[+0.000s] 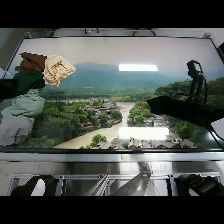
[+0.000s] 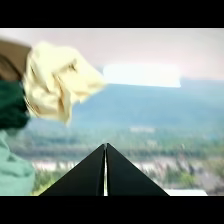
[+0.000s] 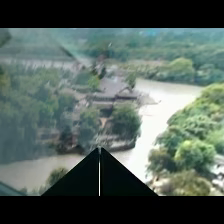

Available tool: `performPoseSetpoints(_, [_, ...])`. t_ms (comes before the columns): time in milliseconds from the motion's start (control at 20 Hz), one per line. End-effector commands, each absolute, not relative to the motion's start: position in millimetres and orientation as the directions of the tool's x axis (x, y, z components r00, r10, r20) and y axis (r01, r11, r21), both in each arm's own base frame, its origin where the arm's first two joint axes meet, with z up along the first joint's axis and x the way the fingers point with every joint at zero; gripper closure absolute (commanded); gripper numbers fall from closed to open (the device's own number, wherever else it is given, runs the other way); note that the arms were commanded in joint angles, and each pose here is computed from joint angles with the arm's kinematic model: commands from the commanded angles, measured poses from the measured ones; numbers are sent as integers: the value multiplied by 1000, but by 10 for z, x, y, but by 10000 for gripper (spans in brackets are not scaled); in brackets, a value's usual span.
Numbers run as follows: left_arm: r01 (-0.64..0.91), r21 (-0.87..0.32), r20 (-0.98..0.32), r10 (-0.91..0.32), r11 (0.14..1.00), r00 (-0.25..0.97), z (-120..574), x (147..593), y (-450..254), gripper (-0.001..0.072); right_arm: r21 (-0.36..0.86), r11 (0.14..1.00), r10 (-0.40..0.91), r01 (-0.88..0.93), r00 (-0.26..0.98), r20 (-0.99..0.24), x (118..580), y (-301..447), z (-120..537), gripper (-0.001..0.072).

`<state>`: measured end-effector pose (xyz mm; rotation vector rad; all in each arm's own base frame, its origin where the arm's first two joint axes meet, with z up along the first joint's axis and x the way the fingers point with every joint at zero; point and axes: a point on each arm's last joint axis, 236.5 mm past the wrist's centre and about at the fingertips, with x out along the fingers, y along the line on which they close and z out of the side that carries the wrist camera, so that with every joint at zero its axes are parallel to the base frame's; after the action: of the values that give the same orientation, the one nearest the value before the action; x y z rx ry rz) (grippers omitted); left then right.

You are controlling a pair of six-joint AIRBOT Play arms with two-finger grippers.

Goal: Fold the shirts.

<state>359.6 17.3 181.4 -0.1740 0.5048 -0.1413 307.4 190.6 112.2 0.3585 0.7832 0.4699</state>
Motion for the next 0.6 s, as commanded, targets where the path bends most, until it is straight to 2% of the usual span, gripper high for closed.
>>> performPoseSetpoints(0, [195,-442,-616,-454,875,644,1676,3797,243,691,477,856,477,-201,664,-576,3241,1650,1161,692])
performPoseSetpoints(100, [231,-533,-605,-557,814,569,1633,3917,215,701,479,856,465,-195,696,-547,3322,1607,1228,691])
performPoseSetpoints(250, [244,-539,-617,-575,806,537,1449,4276,202,701,480,857,455,-188,714,-532,3425,1600,1217,690])
performPoseSetpoints(550, [151,-369,-680,-377,917,628,1003,5300,503,701,460,875,429,-150,678,-597,3553,1604,886,690])
